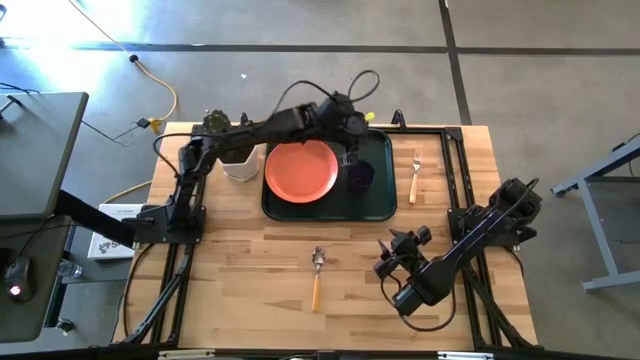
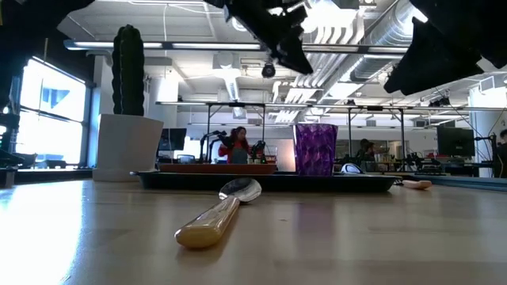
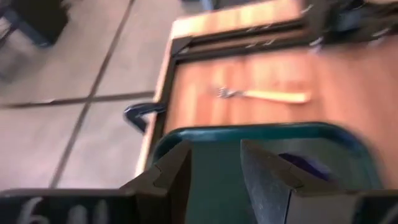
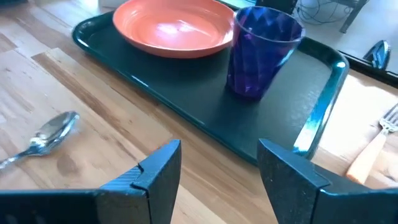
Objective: Pick and place plate/cup/fork/spoon on tray
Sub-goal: Put the violet cup to the right of the orange plate on the dark green tray
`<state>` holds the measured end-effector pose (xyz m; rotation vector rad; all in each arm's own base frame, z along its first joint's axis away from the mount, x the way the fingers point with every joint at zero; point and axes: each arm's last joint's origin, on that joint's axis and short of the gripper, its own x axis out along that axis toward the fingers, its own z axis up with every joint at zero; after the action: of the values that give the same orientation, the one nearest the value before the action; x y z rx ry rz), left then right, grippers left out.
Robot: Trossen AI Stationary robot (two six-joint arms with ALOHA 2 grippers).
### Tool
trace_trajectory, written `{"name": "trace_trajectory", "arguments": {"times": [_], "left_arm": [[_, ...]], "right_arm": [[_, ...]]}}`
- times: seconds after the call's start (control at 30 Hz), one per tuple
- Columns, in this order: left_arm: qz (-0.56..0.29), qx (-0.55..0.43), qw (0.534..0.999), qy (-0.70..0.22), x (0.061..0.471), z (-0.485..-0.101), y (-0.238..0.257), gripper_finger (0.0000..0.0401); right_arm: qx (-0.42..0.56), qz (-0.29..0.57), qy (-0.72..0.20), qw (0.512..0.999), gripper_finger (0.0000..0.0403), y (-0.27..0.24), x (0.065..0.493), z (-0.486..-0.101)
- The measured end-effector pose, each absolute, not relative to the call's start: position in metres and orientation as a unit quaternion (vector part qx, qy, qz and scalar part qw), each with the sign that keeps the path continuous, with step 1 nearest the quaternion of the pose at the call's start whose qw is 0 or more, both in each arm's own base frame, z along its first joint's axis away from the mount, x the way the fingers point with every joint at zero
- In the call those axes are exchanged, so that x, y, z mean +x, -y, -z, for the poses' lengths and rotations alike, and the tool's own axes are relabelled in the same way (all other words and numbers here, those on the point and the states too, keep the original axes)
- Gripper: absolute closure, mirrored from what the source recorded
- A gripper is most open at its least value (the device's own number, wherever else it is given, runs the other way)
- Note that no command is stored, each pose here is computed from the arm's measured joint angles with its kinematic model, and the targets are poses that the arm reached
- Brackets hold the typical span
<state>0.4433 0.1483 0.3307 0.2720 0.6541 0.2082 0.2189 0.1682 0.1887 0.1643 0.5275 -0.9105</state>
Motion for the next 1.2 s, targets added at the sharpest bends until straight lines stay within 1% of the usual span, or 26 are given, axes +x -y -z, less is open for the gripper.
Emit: {"name": "trace_trajectory", "arguments": {"times": [0.1, 0.27, 0.4, 0.5, 0.6, 0.73, 0.83, 1.0, 1.1, 1.2], "left_arm": [[-0.071, 0.121, 0.940, -0.310, 0.435, -0.331, -0.136, 0.0289], [-0.029, 0.128, 0.932, -0.337, 0.421, -0.296, -0.102, 0.0315], [-0.007, 0.139, 0.937, -0.320, 0.401, -0.269, -0.072, 0.0333], [0.009, 0.152, 0.952, -0.267, 0.380, -0.253, -0.045, 0.0348], [0.031, 0.162, 0.970, -0.177, 0.361, -0.239, -0.018, 0.0363], [0.079, 0.165, 0.975, -0.125, 0.345, -0.207, 0.003, 0.0382], [0.095, 0.160, 0.978, -0.094, 0.347, -0.191, 0.011, 0.0395], [0.094, 0.144, 0.979, -0.108, 0.366, -0.160, 0.010, 0.0399], [0.069, 0.137, 0.979, -0.134, 0.377, -0.148, 0.005, 0.0399], [0.047, 0.137, 0.977, -0.154, 0.378, -0.141, 0.003, 0.0400]], "right_arm": [[0.091, 0.444, -0.250, 0.856, 0.0201, -0.165, 0.212, -0.180], [0.130, 0.465, -0.249, 0.839, 0.0201, -0.160, 0.203, -0.167], [0.154, 0.467, -0.237, 0.838, 0.0201, -0.158, 0.202, -0.159], [0.164, 0.471, -0.240, 0.833, 0.0201, -0.154, 0.204, -0.154], [0.169, 0.471, -0.240, 0.832, 0.0201, -0.152, 0.207, -0.152], [0.169, 0.466, -0.246, 0.833, 0.0201, -0.150, 0.214, -0.152], [0.178, 0.460, -0.246, 0.834, 0.0201, -0.150, 0.219, -0.151], [0.188, 0.444, -0.217, 0.849, 0.0201, -0.145, 0.239, -0.151], [0.147, 0.451, -0.235, 0.848, 0.0201, -0.129, 0.251, -0.151], [0.107, 0.475, -0.269, 0.831, 0.0202, -0.109, 0.256, -0.150]]}}
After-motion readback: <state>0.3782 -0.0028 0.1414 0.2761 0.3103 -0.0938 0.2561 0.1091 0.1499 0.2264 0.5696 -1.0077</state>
